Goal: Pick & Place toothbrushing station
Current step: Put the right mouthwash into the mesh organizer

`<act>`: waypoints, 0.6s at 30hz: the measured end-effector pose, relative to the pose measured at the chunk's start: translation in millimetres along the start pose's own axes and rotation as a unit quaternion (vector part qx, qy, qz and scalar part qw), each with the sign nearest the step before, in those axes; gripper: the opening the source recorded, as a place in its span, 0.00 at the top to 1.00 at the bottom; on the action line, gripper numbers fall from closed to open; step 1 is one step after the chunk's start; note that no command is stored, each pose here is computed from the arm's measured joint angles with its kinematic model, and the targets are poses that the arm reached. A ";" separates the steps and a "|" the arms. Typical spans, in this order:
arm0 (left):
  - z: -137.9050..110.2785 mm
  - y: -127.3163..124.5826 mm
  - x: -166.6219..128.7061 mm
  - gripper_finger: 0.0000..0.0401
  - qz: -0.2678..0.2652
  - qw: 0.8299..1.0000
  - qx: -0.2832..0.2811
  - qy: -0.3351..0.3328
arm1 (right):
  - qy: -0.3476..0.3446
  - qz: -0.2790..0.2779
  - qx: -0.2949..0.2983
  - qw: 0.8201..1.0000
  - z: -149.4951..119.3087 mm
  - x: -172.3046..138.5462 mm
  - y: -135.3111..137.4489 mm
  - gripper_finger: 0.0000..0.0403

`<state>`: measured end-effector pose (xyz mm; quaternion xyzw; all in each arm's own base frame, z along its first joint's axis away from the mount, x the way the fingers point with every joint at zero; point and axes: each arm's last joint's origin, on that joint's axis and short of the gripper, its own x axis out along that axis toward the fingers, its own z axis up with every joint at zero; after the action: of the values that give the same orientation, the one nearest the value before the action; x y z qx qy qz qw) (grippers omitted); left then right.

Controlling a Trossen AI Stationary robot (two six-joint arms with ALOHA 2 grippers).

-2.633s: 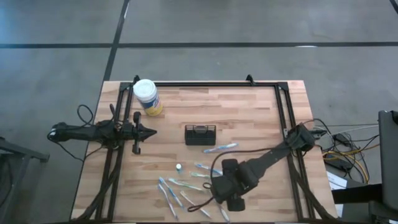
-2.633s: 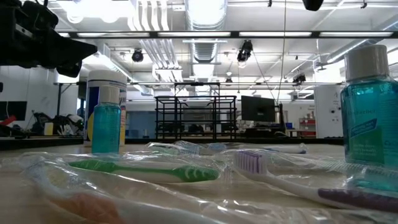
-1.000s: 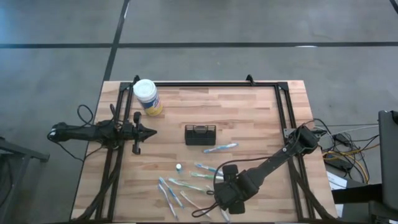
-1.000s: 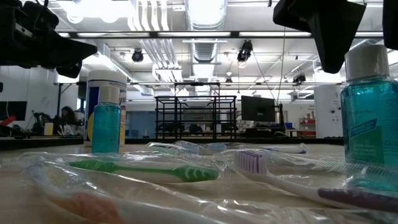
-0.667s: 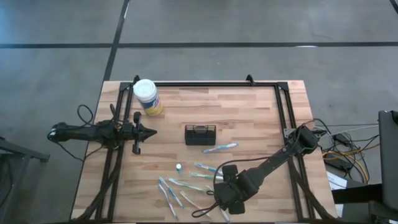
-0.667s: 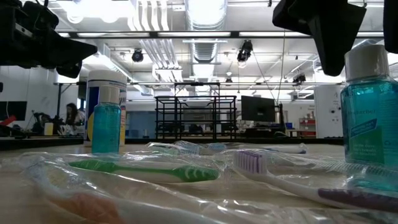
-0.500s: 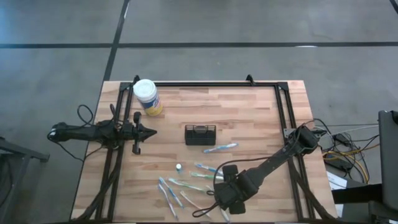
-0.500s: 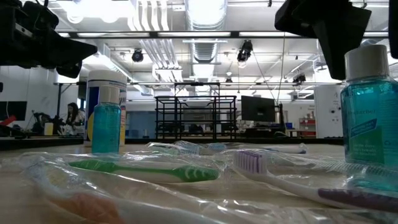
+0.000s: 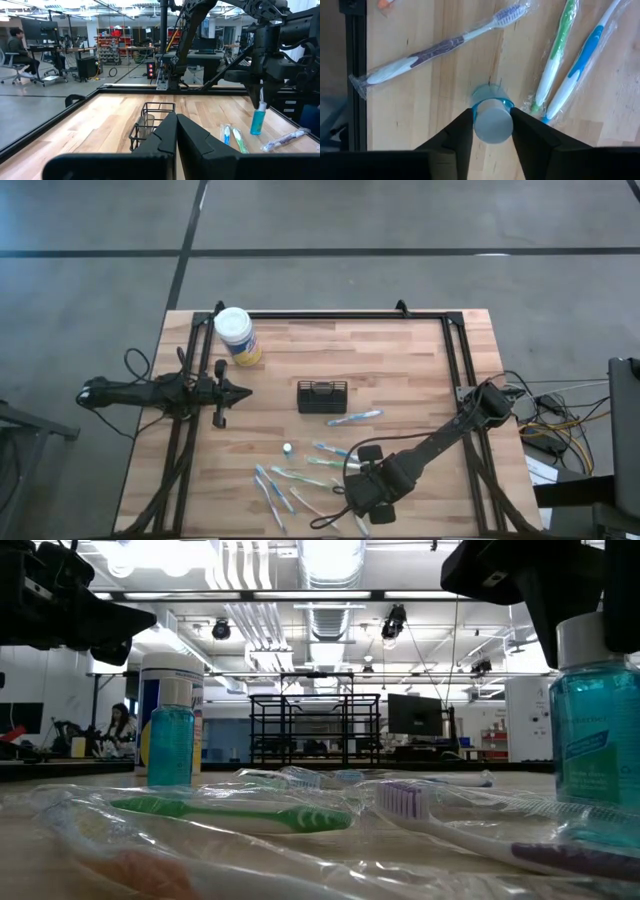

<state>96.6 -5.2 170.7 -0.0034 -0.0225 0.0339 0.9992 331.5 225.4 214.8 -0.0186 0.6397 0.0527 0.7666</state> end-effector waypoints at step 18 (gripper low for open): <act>0.0 0.0 0.0 0.97 0.000 1.000 0.000 0.000 | -0.124 0.010 -0.020 0.992 -3.9 -85.8 -31.7 0.79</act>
<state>96.6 -5.2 170.7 -0.0034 -0.0226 0.0339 0.9992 315.9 188.6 297.2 -0.0202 0.5384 0.0751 0.8391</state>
